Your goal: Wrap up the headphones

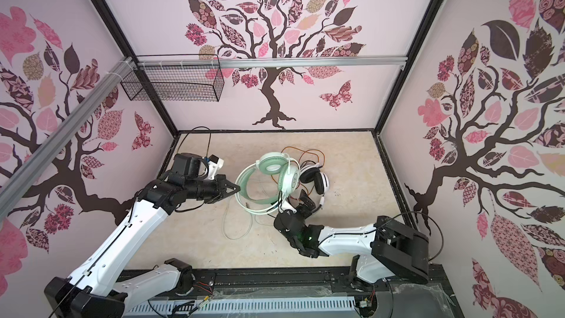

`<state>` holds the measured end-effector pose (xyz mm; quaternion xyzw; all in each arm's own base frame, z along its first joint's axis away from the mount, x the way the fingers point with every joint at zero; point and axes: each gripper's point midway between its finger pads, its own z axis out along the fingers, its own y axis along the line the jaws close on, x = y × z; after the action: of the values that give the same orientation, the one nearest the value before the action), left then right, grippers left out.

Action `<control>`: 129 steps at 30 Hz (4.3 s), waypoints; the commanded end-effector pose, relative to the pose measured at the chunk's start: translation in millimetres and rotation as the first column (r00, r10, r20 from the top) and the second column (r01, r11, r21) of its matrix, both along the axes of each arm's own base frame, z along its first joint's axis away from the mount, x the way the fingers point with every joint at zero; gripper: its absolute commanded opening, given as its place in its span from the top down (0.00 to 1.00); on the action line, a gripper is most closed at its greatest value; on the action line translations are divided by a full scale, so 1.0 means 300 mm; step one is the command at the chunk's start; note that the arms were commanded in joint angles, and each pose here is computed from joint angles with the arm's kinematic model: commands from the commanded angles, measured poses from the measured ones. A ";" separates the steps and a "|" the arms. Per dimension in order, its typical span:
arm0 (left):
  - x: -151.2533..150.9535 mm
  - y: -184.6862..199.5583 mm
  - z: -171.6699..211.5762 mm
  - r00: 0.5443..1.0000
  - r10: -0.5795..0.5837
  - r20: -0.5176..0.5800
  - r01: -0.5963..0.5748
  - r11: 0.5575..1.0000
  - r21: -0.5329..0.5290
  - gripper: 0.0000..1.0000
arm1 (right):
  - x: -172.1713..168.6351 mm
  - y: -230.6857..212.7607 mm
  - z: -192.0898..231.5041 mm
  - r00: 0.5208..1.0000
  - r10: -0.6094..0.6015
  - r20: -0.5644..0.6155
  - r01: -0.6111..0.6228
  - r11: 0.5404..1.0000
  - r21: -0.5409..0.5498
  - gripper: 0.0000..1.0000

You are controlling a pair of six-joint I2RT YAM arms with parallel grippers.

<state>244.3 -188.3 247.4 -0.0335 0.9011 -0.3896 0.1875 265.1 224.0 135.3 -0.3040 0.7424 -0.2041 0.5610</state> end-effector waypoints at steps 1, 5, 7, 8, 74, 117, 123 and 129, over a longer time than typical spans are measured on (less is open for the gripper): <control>0.019 -0.009 0.060 0.997 -0.011 0.076 0.013 1.000 -0.026 1.00 | 0.003 0.021 0.025 1.000 0.015 0.001 -0.015 0.999 0.031 0.00; 0.041 0.003 0.061 0.997 -0.006 0.077 0.006 1.000 -0.007 1.00 | -0.057 0.035 -0.021 0.985 0.152 -0.077 -0.146 0.986 0.081 0.00; 0.054 0.009 0.059 0.997 -0.001 0.074 0.002 1.000 -0.010 1.00 | -0.106 0.051 -0.050 0.961 0.247 -0.126 -0.234 0.966 0.107 0.00; 0.063 0.012 0.061 0.997 0.002 0.078 -0.001 1.000 -0.008 1.00 | -0.132 0.058 -0.055 0.946 0.291 -0.142 -0.274 0.953 0.127 0.00; -0.029 0.142 -0.492 0.923 0.065 -0.379 0.091 0.922 0.377 0.25 | -0.100 -0.167 0.053 0.804 0.439 -0.401 0.146 0.507 0.849 0.00; -0.156 0.129 -0.831 0.694 0.497 -0.520 -0.126 0.795 0.593 0.48 | -0.141 -0.161 0.109 0.813 0.488 -0.317 0.071 0.457 0.886 0.00; -0.161 0.115 -0.865 0.695 0.488 -0.528 -0.099 0.793 0.602 0.60 | -0.145 -0.160 0.112 0.812 0.494 -0.312 0.066 0.452 0.890 0.00; -0.186 0.108 -0.907 0.698 0.435 -0.568 -0.015 0.803 0.596 0.75 | -0.148 -0.160 0.121 0.814 0.497 -0.300 0.056 0.447 0.893 0.00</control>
<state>194.1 -150.2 9.2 -0.2606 0.9602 -0.0488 -0.0884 222.7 173.0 163.1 -0.1092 0.8228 0.3630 0.4235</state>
